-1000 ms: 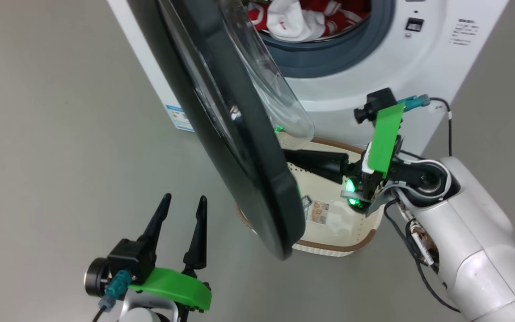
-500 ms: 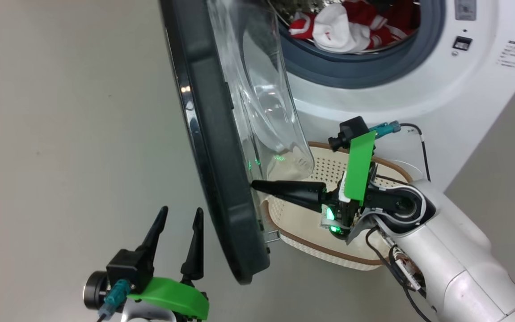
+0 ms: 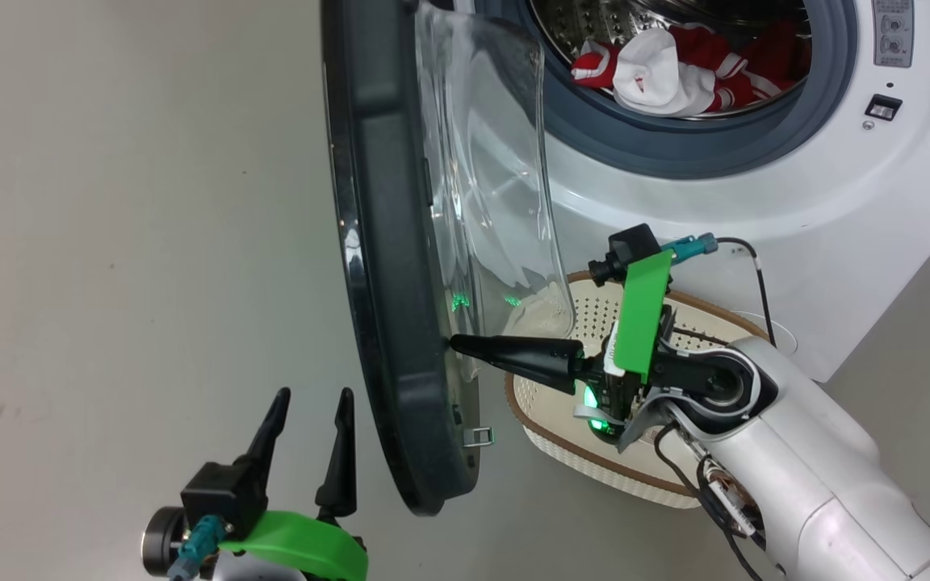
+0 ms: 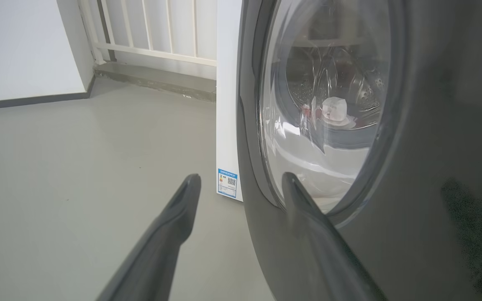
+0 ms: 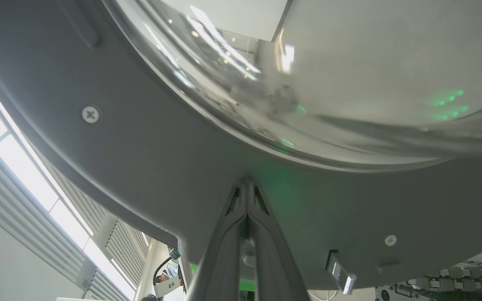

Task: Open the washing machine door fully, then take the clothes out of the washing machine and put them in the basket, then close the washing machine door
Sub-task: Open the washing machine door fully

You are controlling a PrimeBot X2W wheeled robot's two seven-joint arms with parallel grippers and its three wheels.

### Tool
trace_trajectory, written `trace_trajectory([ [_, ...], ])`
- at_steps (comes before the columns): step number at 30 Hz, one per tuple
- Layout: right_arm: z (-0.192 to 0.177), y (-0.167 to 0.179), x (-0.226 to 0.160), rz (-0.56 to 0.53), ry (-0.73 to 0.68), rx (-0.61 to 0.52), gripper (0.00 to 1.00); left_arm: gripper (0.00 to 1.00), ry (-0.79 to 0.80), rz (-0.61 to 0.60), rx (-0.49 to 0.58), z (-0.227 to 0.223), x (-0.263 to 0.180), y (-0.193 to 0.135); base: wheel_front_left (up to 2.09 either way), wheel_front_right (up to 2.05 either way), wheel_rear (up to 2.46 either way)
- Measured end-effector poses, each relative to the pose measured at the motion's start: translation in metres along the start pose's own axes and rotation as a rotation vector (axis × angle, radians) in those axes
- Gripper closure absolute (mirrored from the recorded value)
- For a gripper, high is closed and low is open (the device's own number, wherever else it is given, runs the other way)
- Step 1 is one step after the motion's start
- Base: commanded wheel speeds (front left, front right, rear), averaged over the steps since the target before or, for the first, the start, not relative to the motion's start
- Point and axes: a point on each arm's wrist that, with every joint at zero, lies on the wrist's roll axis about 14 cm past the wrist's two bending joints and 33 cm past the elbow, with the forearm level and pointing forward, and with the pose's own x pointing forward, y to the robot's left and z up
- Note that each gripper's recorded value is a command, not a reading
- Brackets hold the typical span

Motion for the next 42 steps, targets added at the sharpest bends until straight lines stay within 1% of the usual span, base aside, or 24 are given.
trace_trajectory([
  [6, -0.003, -0.003, -0.005, 0.021, -0.049, 0.032, 1.0, 0.0, -0.005, 0.006, -0.008, 0.002, -0.001, 0.001, 0.0, 0.0, 0.0],
  [9, 0.001, 0.0, -0.011, 0.061, -0.118, 0.053, 1.0, 0.0, -0.007, 0.006, -0.012, 0.002, -0.002, 0.002, 0.0, 0.0, 0.0],
  [11, 0.003, 0.002, -0.016, 0.085, -0.163, 0.065, 0.55, 0.0, -0.004, 0.007, -0.018, 0.001, -0.002, 0.002, 0.0, 0.0, 0.0],
  [12, 0.004, 0.002, -0.02, 0.095, -0.182, 0.072, 0.38, 0.0, -0.005, 0.007, -0.019, 0.001, -0.003, 0.002, 0.0, 0.0, 0.0],
  [13, 0.005, 0.002, -0.024, 0.106, -0.209, 0.08, 0.0, 0.0, -0.006, 0.006, -0.02, 0.001, -0.003, 0.001, 0.0, 0.0, 0.0],
  [19, 0.014, -0.004, -0.053, 0.125, -0.383, 0.092, 0.0, 0.0, -0.004, 0.009, -0.026, 0.0, -0.004, 0.002, 0.0, 0.0, 0.0],
  [23, 0.02, -0.011, -0.075, 0.094, -0.515, 0.06, 0.0, 0.0, -0.001, 0.01, -0.031, -0.001, -0.006, 0.003, 0.0, 0.0, 0.0],
  [24, 0.02, -0.011, -0.075, 0.094, -0.515, 0.06, 0.0, 0.0, -0.001, 0.01, -0.031, -0.001, -0.006, 0.003, 0.0, 0.0, 0.0],
  [29, 0.025, -0.031, -0.103, -0.016, -0.686, -0.024, 0.0, 0.0, -0.001, 0.011, -0.033, -0.001, -0.006, 0.003, 0.0, 0.0, 0.0],
  [32, 0.032, -0.039, -0.121, -0.111, -0.785, -0.137, 0.0, 0.0, 0.001, 0.012, -0.038, -0.002, -0.006, 0.003, 0.0, 0.0, 0.0],
  [34, 0.039, -0.039, -0.131, -0.153, -0.847, -0.212, 0.0, 0.0, 0.001, 0.011, -0.039, -0.002, -0.005, 0.003, 0.0, 0.0, 0.0],
  [42, 0.048, -0.04, -0.16, -0.328, -0.981, -0.581, 0.0, 0.0, 0.003, 0.012, -0.043, -0.003, -0.003, 0.003, 0.0, 0.0, 0.0],
])
